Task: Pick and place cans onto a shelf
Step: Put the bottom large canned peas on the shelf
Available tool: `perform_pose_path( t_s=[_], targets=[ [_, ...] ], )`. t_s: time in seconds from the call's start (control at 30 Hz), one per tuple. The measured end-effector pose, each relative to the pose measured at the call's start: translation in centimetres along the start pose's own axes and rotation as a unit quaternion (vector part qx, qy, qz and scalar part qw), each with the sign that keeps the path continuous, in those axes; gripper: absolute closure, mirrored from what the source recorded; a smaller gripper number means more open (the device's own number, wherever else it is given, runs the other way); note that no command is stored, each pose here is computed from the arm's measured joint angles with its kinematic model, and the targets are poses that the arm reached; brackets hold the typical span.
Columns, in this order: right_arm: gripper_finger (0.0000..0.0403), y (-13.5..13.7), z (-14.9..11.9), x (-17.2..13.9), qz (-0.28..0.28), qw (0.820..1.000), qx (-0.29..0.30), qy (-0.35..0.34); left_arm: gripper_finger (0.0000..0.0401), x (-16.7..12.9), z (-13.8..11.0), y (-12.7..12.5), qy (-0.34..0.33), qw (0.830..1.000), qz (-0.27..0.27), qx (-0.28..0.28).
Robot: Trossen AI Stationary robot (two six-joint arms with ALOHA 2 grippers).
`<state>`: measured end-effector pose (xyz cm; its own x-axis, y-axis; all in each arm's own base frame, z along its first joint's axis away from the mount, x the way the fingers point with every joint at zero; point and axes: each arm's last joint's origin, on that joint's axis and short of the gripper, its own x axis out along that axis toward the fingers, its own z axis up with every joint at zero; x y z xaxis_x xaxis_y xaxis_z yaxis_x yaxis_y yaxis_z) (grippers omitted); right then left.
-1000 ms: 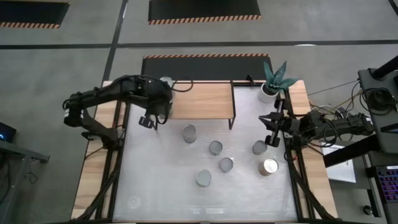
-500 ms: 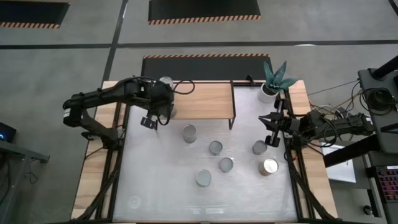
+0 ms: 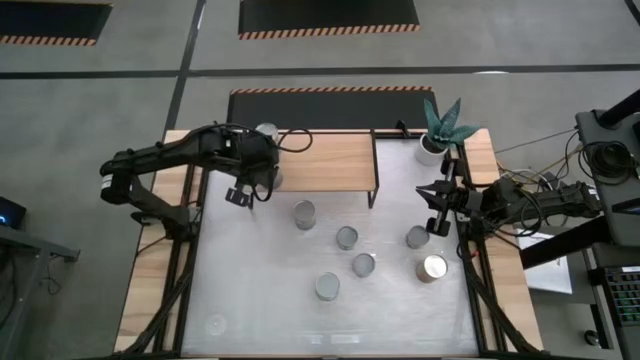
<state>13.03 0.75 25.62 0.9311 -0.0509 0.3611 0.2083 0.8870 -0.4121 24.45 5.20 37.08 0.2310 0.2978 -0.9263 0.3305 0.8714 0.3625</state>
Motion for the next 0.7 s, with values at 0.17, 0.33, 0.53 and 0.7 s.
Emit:
perform_pose_path(
  t_s=[0.17,0.33,0.53,0.7],
  targets=[
    [0.0394,0.0,0.0,0.0,0.0,1.0,0.0,0.0,0.0382,0.0,0.0,0.01,0.0,1.0,0.0,-0.002],
    [0.0394,0.0,0.01,0.0,0.0,1.0,0.0,0.0,0.0356,0.02,0.05,0.04,-0.003,1.0,0.002,-0.007],
    [0.0394,-0.02,0.04,-0.01,-0.001,1.0,0.0,-0.002,0.0338,-0.12,0.07,0.09,-0.005,1.0,0.003,-0.013],
    [0.0394,-0.03,0.05,-0.01,-0.001,1.0,0.0,-0.003,0.0337,-0.64,0.11,0.29,-0.014,1.0,0.009,-0.02]
  ],
)
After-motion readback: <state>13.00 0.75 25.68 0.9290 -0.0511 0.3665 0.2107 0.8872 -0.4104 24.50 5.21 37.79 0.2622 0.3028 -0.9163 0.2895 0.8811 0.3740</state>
